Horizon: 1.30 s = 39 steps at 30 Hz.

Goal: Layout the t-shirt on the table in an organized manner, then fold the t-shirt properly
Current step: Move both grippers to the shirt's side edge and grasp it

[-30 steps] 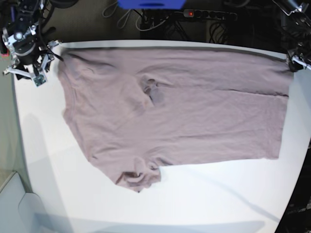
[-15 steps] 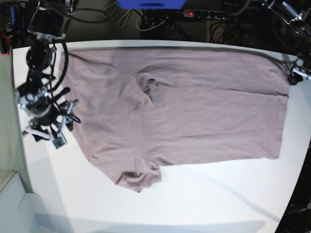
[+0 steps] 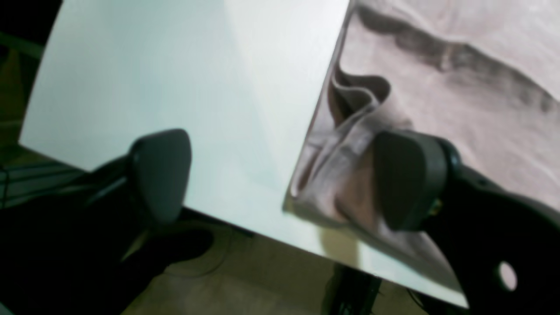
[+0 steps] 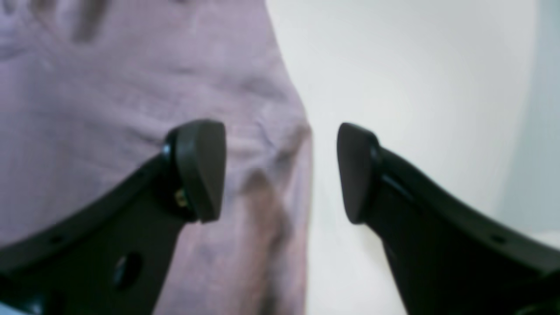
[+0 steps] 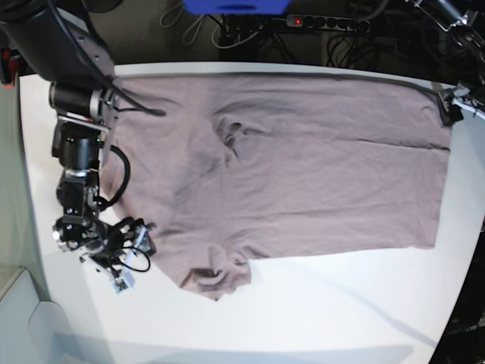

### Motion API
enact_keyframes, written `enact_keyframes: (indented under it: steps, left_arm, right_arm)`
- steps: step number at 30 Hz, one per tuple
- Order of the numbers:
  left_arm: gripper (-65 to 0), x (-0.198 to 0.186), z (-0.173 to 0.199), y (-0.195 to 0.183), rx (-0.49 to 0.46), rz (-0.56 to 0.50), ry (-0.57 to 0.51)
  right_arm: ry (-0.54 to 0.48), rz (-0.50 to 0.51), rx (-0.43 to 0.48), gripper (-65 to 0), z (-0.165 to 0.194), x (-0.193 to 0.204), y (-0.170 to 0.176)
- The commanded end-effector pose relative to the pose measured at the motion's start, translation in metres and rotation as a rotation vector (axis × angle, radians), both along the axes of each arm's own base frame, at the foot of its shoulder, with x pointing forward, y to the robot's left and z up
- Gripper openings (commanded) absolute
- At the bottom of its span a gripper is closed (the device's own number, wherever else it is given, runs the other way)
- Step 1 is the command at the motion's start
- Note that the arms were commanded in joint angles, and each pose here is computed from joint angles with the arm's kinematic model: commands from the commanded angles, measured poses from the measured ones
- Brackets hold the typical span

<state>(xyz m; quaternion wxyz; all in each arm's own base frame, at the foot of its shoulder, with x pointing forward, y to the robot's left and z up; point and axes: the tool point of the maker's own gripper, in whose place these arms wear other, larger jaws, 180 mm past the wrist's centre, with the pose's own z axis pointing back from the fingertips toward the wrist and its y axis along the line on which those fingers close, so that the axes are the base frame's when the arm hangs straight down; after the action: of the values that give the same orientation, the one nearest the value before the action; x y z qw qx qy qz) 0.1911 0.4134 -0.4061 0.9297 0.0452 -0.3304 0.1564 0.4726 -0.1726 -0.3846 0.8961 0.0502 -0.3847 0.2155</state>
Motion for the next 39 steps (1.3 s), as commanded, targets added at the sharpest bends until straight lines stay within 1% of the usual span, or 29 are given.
enact_keyframes:
  steps: [1,5,8,11,12,15,22,24,25,27,29,32,37,39]
  left_arm:
    - [0.0,0.008,0.017,0.011,0.037,0.000,-0.041]
    - [0.0,0.012,0.021,0.016,0.048,-0.001,-0.051]
    - [0.0,0.028,0.029,0.017,0.051,-0.001,-0.086]
    - [0.0,0.036,0.034,0.025,0.099,0.001,-0.061]
    - [0.0,0.040,0.036,0.026,0.111,0.003,-0.056]
    - [0.0,0.048,0.041,0.031,0.145,0.008,-0.039]
    - [0.0,0.054,0.048,0.034,0.157,0.010,-0.056]
    - [0.0,0.056,0.048,0.034,0.157,0.011,-0.058]
    - [0.0,0.056,0.048,0.034,0.157,0.011,-0.060]
    - [0.0,0.057,0.049,0.034,0.157,0.011,-0.061]
    - [0.0,0.057,0.049,0.034,0.158,0.009,-0.062]
    - [0.0,0.060,0.050,0.033,0.158,0.007,-0.068]
    - [0.0,0.071,0.066,0.042,0.180,0.013,-0.100]
    - [0.0,0.072,0.064,0.044,0.172,0.013,-0.096]
  right_arm:
    - [-0.071,-0.007,0.018,-24.8,0.023,0.018,-0.002]
    - [-0.092,-0.002,0.055,-24.9,0.021,0.020,0.004]
    - [-0.097,0.001,0.084,-24.9,0.015,0.018,0.008]
    - [-0.081,0.001,0.128,-25.0,0.002,0.015,0.013]
    - [-0.084,-0.015,0.133,-25.0,-0.001,0.015,0.012]
    - [-0.116,-0.065,0.128,-25.0,0.000,0.019,0.004]
    - [-0.146,-0.074,0.135,-25.1,0.007,0.024,0.002]
    - [-0.156,-0.083,0.128,-25.1,0.009,0.025,-0.005]
    - [-0.170,-0.101,0.124,-25.1,0.010,0.027,-0.008]
    - [-0.205,-0.167,0.102,-25.1,0.012,0.031,-0.020]
    - [-0.219,-0.206,0.085,-25.1,0.010,0.032,-0.027]
    - [-0.193,-0.207,0.092,-25.1,0.000,0.027,-0.025]
    - [-0.140,-0.206,0.104,-25.1,-0.019,0.016,-0.020]
    - [-0.117,-0.206,0.111,-25.2,-0.028,0.011,-0.017]
